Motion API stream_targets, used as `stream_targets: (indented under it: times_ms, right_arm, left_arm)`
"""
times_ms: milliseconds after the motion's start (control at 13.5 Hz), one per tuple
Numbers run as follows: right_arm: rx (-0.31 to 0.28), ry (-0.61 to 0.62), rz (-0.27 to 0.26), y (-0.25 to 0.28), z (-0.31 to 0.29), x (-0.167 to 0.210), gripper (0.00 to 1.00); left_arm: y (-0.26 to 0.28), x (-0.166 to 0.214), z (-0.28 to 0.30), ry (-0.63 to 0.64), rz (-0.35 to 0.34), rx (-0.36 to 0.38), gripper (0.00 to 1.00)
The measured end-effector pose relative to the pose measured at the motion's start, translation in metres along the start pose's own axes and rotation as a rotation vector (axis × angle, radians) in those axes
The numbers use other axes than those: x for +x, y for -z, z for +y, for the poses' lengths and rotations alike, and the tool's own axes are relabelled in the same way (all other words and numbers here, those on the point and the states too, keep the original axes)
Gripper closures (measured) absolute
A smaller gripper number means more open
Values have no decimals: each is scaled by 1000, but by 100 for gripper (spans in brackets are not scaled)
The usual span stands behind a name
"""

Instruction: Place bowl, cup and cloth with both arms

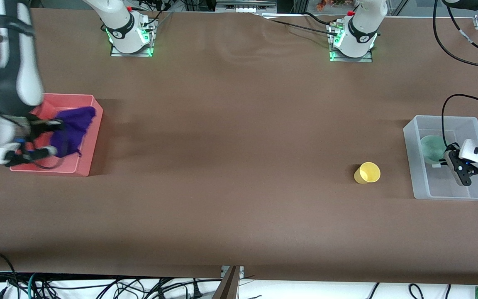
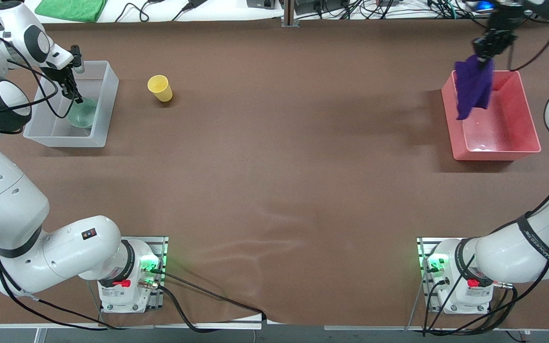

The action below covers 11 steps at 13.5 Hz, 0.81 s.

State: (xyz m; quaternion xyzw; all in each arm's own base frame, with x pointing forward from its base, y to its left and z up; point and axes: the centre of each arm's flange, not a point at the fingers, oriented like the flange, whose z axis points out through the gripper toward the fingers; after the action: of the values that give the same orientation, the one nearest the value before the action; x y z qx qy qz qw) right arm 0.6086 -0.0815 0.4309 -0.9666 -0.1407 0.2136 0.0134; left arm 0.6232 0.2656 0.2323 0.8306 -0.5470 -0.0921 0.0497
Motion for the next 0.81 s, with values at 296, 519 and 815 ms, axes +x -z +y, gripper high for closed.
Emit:
stream_targets:
  times_ms: [296, 519, 815]
  right_arm:
    - [29, -3, -27, -31, 63, -28, 95]
    - [36, -14, -43, -52, 60, -22, 81]
    - [32, -101, 53, -9, 36, -19, 37]
  left_arm:
    - [66, 25, 3, -3, 30, 41, 36]
    - [115, 81, 17, 130, 75, 50, 4]
    - [96, 170, 35, 428, 157, -61, 0]
